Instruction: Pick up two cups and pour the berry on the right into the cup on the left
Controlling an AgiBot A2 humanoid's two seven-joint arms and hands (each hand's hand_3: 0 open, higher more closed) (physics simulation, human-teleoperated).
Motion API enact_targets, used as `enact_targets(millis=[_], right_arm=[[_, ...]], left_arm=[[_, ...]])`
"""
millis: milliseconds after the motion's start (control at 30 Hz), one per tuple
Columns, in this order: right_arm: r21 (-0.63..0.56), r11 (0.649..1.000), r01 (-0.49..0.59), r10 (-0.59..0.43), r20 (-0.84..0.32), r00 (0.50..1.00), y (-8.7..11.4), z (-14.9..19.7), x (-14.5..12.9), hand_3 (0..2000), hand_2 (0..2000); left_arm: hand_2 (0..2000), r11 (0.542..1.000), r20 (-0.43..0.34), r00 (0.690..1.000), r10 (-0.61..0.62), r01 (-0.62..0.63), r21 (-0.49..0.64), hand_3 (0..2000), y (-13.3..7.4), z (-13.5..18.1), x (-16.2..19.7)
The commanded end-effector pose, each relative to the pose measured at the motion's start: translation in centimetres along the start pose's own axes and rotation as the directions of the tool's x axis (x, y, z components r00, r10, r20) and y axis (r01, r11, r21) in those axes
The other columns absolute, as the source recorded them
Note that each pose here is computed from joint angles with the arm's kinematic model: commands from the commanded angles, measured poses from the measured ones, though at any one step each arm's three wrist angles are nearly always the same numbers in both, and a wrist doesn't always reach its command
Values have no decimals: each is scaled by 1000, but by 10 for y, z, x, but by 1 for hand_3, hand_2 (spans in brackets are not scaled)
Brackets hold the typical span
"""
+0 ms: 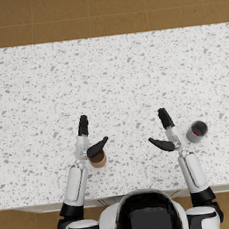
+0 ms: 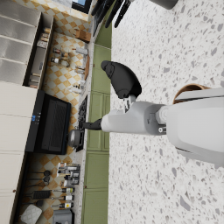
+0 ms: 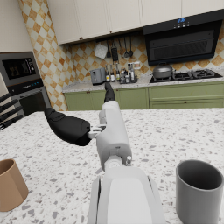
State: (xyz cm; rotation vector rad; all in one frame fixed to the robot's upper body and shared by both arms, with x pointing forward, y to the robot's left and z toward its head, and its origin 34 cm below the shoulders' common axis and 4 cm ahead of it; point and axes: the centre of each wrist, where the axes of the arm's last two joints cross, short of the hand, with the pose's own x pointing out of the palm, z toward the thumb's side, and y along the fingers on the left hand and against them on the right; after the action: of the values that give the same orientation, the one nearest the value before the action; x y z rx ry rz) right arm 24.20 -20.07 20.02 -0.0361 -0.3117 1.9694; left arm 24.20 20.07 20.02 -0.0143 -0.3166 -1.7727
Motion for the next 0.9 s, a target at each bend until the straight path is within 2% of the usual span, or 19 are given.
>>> enact_targets(millis=[33, 600, 633, 667, 700, 767, 900], right_arm=[[0, 1000, 0, 0, 0, 1000, 0, 0, 0, 0, 0], [0, 1000, 0, 0, 0, 1000, 0, 0, 0, 0, 0], [27, 999, -17, 17, 8, 1000, -1, -7, 4, 0, 0], [-6, 1000, 9, -9, 10, 1000, 0, -6, 5, 0, 0], [-33, 994, 106, -106, -14, 994, 20, 0, -13, 0, 0], [-65, 982, 179, -182, -46, 982, 27, 2, -23, 0, 0], [-97, 970, 223, -237, -166, 957, 33, 3, -27, 0, 0]], left_arm=[[0, 1000, 0, 1000, 0, 0, 0, 0, 0, 0, 0], [0, 1000, 0, 1000, 0, 0, 0, 0, 0, 0, 0], [0, 999, 3, 1000, -16, 17, -28, 0, 0, -7, 4], [0, 999, -3, 999, -40, 40, 6, 0, -4, -5, 3], [0, 1000, -25, 1000, -7, 8, 28, 0, -18, -1, -13], [0, 998, -90, 995, -37, 42, 52, 0, -24, -1, -10], [0, 993, -205, 978, -39, 60, 97, 0, -23, 2, -8]])
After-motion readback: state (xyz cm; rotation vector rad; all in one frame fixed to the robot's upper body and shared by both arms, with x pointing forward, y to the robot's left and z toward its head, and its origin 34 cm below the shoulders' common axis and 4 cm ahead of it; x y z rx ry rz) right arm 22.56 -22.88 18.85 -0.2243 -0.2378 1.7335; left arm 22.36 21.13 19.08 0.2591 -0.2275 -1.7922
